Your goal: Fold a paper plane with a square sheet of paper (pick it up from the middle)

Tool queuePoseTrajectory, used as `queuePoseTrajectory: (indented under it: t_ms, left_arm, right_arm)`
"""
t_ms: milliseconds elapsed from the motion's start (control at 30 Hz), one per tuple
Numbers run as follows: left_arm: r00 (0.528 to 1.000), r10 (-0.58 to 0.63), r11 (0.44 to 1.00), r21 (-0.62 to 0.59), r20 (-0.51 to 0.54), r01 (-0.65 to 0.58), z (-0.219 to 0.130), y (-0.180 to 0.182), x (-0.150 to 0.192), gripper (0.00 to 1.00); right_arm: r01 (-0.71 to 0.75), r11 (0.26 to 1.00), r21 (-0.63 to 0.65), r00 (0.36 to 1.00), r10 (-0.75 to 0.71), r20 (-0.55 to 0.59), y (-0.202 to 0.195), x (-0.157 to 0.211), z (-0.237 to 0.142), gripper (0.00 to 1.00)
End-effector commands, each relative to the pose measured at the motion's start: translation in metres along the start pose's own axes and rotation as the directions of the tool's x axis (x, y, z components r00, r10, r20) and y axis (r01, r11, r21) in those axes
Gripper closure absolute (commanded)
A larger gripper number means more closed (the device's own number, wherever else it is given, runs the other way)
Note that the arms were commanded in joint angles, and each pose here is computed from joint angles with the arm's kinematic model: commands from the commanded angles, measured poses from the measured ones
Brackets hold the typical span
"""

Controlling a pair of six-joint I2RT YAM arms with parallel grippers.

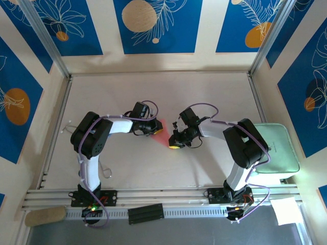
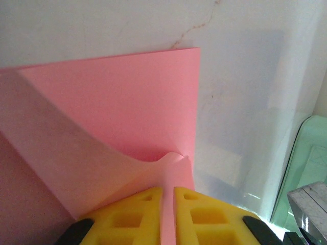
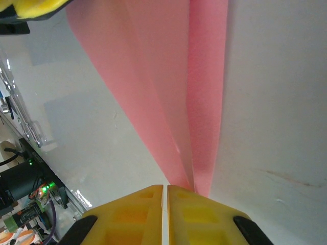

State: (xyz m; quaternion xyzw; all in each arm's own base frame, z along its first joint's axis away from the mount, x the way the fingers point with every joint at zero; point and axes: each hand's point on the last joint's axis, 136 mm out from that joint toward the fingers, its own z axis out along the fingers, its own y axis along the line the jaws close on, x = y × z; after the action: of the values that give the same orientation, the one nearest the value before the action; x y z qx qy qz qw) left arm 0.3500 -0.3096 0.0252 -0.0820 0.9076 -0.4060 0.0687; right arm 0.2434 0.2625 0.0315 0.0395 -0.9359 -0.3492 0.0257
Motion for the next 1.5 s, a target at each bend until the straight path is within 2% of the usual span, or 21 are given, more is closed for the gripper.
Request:
queuePoseTrajectory:
  t_ms: [0,500,700,800,1100,1367,1467]
  left_arm:
    - [1.0,-0.018,0.998,-0.06,-0.008,0.017,0.004,0.017,0.002,0.85]
    - [1.0,-0.023,0.998,-0.064,-0.008,0.023,0.004,0.019,0.003,0.85]
    - [1.0,-0.026,0.997,-0.066,-0.009,0.025,0.002,0.019,0.004,0.85]
    - [1.0,-0.026,0.997,-0.068,-0.008,0.026,0.002,0.02,0.004,0.85]
    - [1.0,-0.024,0.998,-0.06,-0.007,0.024,0.001,0.017,0.004,0.85]
    - [1.0,-0.016,0.999,-0.039,-0.003,0.016,-0.002,0.007,0.001,0.86]
    - [1.0,0.005,1.0,-0.007,0.004,-0.005,-0.008,-0.007,-0.002,0.85]
  right_arm:
    - [-0.036,0.999,0.029,0.999,0.037,-0.037,-0.012,0.011,0.009,0.88]
    - [-0.06,0.998,0.038,0.995,0.062,-0.078,-0.02,0.018,0.017,0.89]
    - [0.019,1.0,-0.02,0.998,-0.018,0.052,0.015,-0.004,-0.014,0.88]
    - [0.034,0.999,-0.007,0.996,-0.033,0.086,0.019,-0.015,-0.018,0.87]
    - [0.014,0.999,0.046,0.998,-0.016,0.056,0.014,-0.032,0.007,0.88]
    - [-0.02,0.995,0.093,1.0,0.018,0.014,-0.006,-0.023,0.021,0.88]
    - [-0.033,0.991,0.126,0.999,0.034,-0.009,-0.017,-0.017,0.025,0.88]
